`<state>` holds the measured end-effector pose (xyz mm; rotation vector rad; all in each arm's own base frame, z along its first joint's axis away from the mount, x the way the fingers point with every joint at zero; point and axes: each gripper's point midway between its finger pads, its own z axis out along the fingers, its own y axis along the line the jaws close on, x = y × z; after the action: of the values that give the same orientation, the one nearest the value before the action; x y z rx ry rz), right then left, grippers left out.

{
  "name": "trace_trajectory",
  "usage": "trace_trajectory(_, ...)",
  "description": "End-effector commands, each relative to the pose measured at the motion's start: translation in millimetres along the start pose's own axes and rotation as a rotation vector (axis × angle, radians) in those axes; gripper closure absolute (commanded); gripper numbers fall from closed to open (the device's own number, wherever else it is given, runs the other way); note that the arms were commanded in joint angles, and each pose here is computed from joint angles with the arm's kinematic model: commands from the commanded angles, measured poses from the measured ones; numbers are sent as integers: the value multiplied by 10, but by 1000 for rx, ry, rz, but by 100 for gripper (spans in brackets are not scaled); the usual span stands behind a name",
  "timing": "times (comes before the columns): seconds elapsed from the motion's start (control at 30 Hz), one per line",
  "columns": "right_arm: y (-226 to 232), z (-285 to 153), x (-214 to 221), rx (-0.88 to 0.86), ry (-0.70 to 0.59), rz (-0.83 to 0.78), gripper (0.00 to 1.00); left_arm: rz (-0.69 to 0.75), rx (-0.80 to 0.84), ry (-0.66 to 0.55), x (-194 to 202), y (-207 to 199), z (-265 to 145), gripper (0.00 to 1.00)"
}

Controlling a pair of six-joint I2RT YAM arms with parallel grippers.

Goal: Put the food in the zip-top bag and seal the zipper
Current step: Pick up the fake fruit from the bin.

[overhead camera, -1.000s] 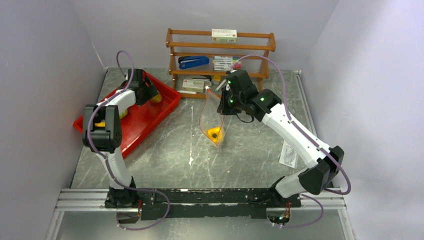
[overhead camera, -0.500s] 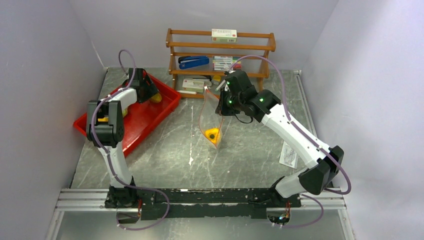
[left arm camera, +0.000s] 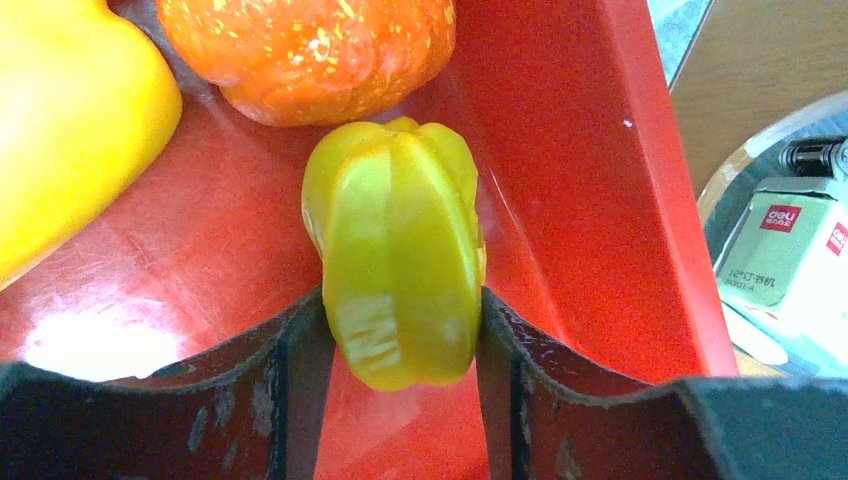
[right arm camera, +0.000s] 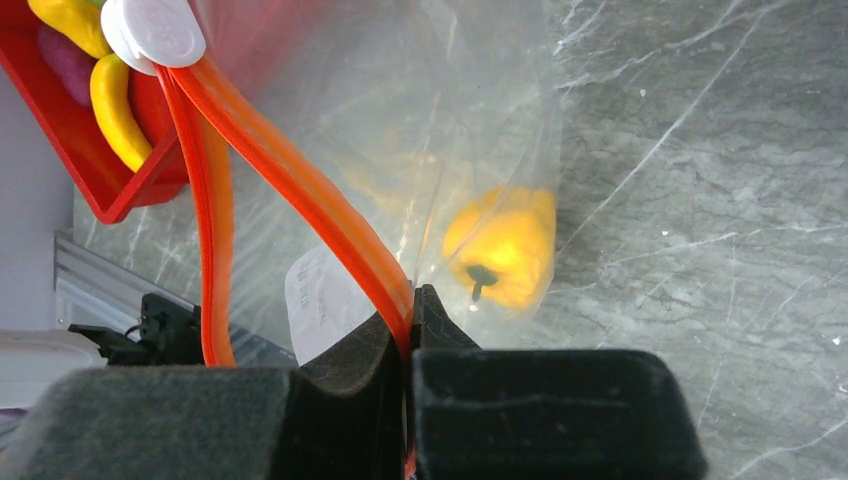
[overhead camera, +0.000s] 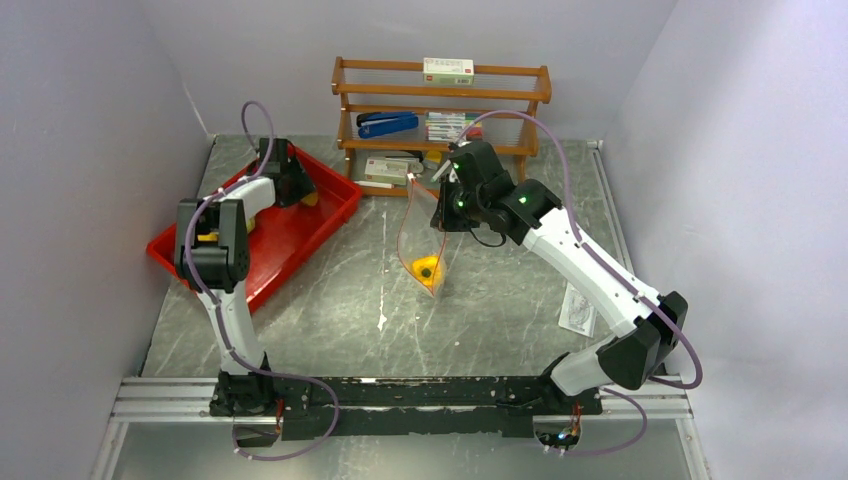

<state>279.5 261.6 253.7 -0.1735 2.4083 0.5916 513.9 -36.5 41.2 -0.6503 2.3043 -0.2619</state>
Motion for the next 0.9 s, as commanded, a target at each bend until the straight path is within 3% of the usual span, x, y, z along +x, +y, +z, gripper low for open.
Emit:
trace_trajectory(0.0,34,-69,-39,-19,-31,2,100,20,14,-49,-240,-74,-198,59)
trace_trajectory(0.5,14,-3,3,-18,-23,-5,100,58,50,-8,-245,-161,-717,67)
trace_trajectory(0.87,-4,102,47,-10,-4,-4,100,95,350,5,-116,-604,-1583,67)
